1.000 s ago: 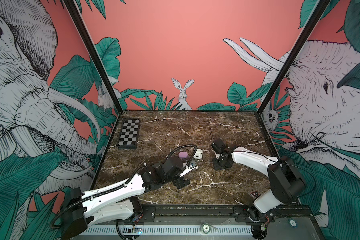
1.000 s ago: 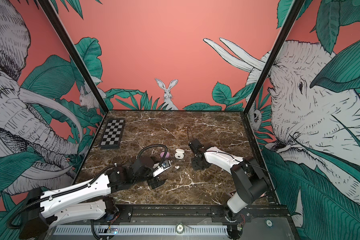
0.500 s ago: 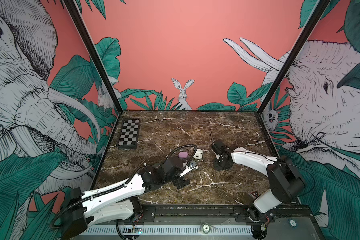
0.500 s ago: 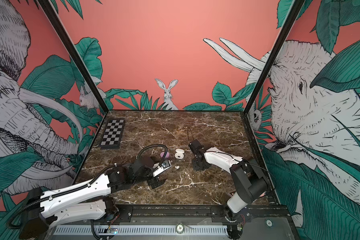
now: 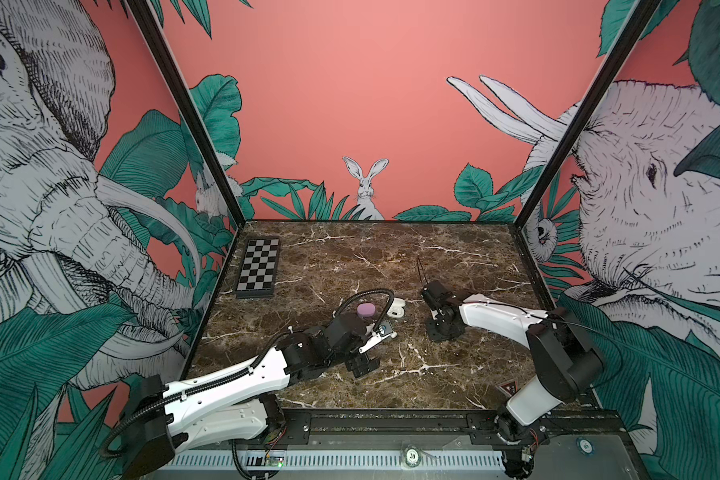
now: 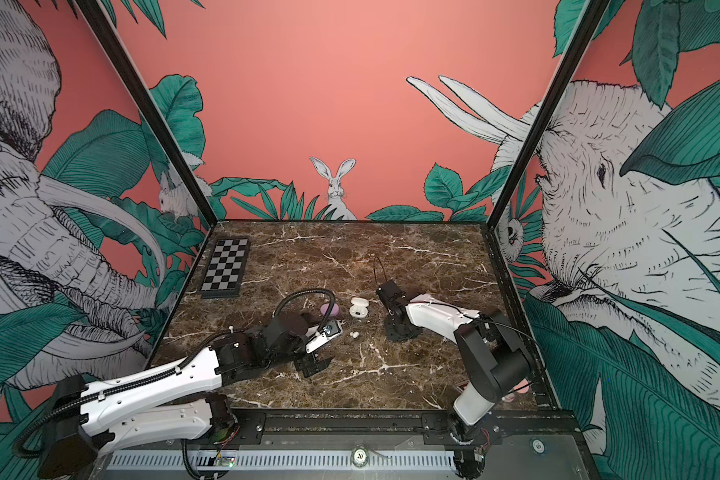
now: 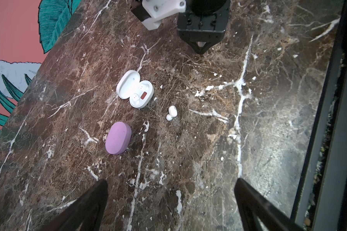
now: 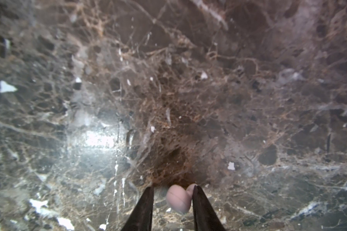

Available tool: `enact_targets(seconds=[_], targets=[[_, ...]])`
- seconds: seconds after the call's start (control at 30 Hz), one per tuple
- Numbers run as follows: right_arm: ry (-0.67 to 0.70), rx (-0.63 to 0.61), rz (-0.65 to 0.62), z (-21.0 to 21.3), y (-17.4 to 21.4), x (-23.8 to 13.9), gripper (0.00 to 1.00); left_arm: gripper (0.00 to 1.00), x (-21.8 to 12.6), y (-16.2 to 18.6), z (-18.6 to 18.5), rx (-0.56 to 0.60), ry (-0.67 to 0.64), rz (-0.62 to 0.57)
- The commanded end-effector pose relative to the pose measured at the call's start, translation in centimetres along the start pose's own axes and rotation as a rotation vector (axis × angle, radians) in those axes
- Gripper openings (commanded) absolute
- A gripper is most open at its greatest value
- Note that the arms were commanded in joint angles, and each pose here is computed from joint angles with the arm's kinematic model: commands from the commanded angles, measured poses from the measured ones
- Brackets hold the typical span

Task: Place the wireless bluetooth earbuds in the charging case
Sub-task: 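Lift the white earbud with the right gripper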

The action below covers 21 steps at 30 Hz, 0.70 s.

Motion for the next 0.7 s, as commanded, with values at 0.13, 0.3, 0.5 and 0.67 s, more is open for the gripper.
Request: enact_targets(seconds=[0.13,0.3,0.5,0.67], targets=[[0.027,-0.007,0.034,-0.53,0.88,0.61,0.31,0.99,0.01,0.00,-0.07,0.013,0.000,-0.009],[0.032,-0.007,0.038,-0.60,0.90,0.67,0.29,0.99,0.06,0.02,-0.09,0.013,0.000,-0.007],[0.041,-0.007,0.041,-0.72,0.80,0.63,0.27,0.99,0.08,0.03,-0.08,0.015,-0.001,-0.005],[0.052,-0.008,0.046,-0.87,0.83,0.65,0.25,0.99,0.10,0.04,-0.09,0.017,0.000,-0.004]])
Point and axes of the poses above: each gripper's point midway between its finger pads, its own x axis out along the fingers, its own z axis along the line the jaws close on, y = z × x, the point moved 2 cm from there along -x, back along the fingers, and after that the axes turned 10 degrees about -x, right-handed, at the moved point
